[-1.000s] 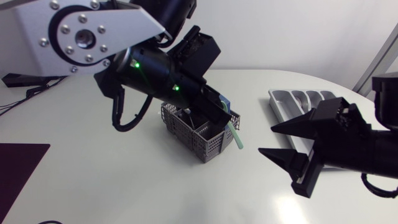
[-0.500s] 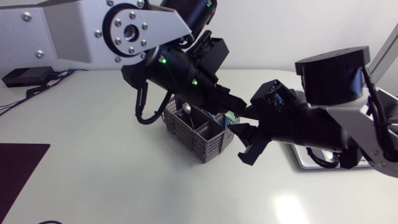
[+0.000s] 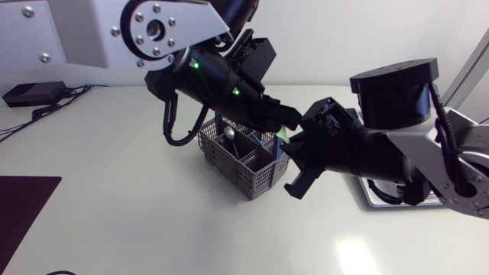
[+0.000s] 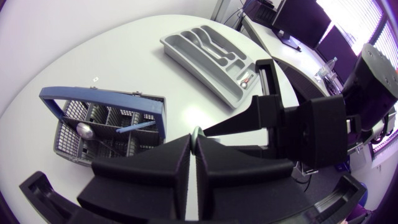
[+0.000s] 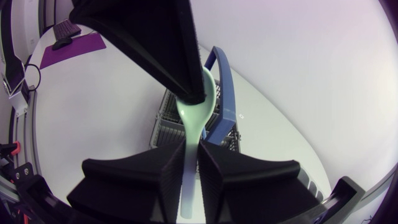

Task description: Unload the cutlery basket into the drawer organizer.

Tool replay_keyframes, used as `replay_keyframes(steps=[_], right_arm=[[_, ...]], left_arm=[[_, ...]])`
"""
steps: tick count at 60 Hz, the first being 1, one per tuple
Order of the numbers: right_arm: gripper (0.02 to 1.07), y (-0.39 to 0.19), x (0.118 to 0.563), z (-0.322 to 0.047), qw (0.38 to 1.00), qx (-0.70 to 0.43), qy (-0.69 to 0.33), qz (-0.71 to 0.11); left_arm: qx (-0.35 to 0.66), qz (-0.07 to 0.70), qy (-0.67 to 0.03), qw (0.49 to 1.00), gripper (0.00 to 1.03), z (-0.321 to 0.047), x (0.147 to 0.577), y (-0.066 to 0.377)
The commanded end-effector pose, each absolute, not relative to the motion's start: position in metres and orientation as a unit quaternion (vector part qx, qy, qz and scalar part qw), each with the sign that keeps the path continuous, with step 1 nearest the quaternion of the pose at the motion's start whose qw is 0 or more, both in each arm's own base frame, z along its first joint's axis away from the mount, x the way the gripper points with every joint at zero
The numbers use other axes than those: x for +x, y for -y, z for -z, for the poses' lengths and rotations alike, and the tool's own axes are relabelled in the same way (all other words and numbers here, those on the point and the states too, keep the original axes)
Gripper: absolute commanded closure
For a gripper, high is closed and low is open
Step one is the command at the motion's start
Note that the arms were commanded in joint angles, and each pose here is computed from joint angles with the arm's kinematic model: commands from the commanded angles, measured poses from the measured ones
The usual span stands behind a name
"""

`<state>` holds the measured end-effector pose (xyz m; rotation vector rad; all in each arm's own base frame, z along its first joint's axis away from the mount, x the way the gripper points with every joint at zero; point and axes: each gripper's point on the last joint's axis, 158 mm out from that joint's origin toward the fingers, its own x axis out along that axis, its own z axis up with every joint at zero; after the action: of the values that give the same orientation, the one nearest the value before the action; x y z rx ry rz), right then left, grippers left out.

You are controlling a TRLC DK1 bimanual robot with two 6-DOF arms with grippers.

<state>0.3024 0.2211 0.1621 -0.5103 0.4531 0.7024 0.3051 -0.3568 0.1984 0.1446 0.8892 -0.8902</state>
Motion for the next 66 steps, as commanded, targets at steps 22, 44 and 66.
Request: replay_keyframes(steps=[22,44,66], right_arm=[[1.0,-0.225,0.301,-0.158,0.878,-0.241,-0.232,-0.343],[1.0,-0.227,0.291,-0.151,0.867,-0.244,-0.243,-0.36],[1.0,-0.169,0.269,-0.152,0.845,-0.25,-0.254,-0.4]], left_arm=[[0.056,0.413,-0.419,0.807,0.95,-0.203,0.308,0.355],[0.045,0.414,-0.382,0.825,0.34,-0.234,0.322,0.352],[0.043,0.36,-0.309,0.879,0.29,-0.276,0.365,0.28]])
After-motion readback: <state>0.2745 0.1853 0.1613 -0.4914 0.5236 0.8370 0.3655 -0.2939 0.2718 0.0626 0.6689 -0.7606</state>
